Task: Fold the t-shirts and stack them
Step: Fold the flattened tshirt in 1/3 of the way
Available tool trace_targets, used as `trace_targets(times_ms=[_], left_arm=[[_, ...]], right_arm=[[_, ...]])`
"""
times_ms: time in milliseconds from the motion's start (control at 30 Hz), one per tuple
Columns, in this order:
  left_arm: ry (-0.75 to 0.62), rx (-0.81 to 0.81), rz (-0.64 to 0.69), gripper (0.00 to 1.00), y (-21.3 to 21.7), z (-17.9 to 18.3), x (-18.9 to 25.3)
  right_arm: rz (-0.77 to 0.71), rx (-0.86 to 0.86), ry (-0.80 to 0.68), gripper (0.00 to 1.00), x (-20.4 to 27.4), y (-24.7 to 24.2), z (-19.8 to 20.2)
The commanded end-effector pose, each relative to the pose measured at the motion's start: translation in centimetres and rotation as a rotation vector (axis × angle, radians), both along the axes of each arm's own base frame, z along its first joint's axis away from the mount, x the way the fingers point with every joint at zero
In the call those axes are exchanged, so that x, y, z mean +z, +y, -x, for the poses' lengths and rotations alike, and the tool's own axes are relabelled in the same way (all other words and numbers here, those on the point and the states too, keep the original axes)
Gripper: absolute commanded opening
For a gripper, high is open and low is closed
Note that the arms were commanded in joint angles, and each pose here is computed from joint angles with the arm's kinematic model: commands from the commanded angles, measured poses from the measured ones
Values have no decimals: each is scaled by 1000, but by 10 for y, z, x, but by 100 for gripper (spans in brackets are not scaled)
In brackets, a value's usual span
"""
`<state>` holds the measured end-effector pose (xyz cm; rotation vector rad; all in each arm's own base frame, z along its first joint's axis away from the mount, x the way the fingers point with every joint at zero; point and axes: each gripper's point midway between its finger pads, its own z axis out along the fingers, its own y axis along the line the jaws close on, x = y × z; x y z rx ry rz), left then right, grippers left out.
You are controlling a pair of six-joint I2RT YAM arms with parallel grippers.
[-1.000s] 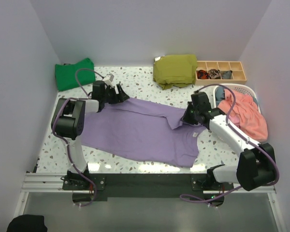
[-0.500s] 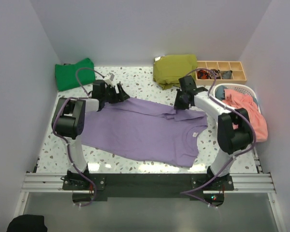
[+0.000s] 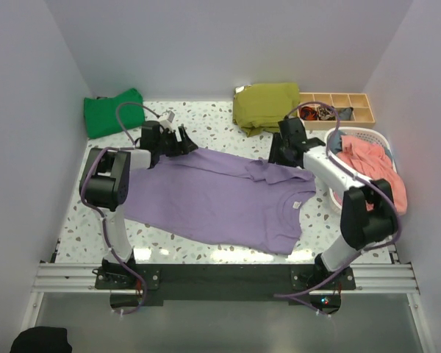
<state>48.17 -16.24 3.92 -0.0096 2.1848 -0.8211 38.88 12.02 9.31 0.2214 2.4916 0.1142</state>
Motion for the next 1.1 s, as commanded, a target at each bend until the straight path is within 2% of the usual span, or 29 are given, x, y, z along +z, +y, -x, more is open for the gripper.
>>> trace_targets(times_ms=[0,167,433,700,1067], left_arm=[[64,4,-36,81,6,6,-21],[59,9,-40,81,7,6,-19],[61,7,-38,82,7,7,-20],[62,13,-48,82,9,7,-21],[67,18,-62,82,11,6,-24]], right_arm=[[-19,-77,-43,50,22,-11,17],[-181,-119,-1,51,1,3,49],[-326,-207,-61,50,-15,15,44],[-353,-258,-67,51,-35,16,30],[-324,-273,-72,51,-24,10,32]])
